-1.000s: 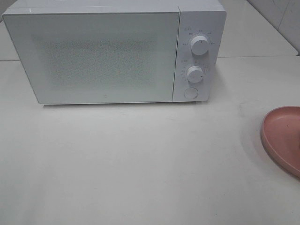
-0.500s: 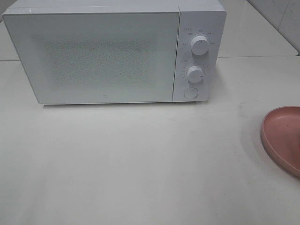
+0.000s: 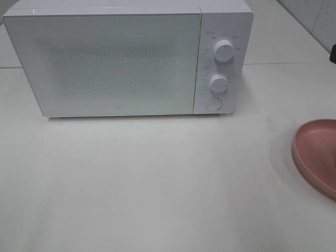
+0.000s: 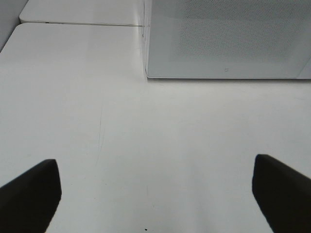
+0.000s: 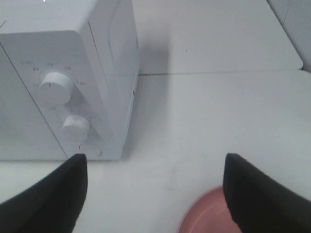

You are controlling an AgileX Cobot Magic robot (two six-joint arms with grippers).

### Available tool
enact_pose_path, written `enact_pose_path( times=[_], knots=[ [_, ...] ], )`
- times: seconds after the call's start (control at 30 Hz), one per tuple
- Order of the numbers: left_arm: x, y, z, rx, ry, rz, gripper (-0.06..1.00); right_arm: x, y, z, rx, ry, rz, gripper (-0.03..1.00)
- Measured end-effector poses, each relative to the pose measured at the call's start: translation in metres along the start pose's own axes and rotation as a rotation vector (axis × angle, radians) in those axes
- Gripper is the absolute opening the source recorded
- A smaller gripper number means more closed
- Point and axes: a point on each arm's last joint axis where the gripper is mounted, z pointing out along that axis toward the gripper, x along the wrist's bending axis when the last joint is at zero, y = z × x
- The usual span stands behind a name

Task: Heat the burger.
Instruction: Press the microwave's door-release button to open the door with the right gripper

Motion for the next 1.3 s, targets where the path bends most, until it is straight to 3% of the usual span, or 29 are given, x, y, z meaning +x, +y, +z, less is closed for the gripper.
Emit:
enact_pose_path(
  times=[0.37, 0.67, 1.03, 1.3],
  knots=[
    [0.0, 0.0, 0.0, 0.0, 0.0, 0.0, 0.99, -0.006, -0.028, 0.033, -0.195, -0.016, -0.006, 0.75],
    [0.0, 0.0, 0.0, 0.0, 0.0, 0.0, 0.99, -0.008, -0.051, 0.053, -0.201, -0.06, -0.075, 0.75],
    [0.0, 0.0, 0.0, 0.0, 0.0, 0.0, 0.99, 0.04, -0.081, 0.076, -0.157, 0.011, -0.148, 0.75],
    [0.0, 0.0, 0.0, 0.0, 0.0, 0.0, 0.99, 0.066, -0.098, 0.079, -0.181, -0.006, -0.115, 0.75]
  ],
)
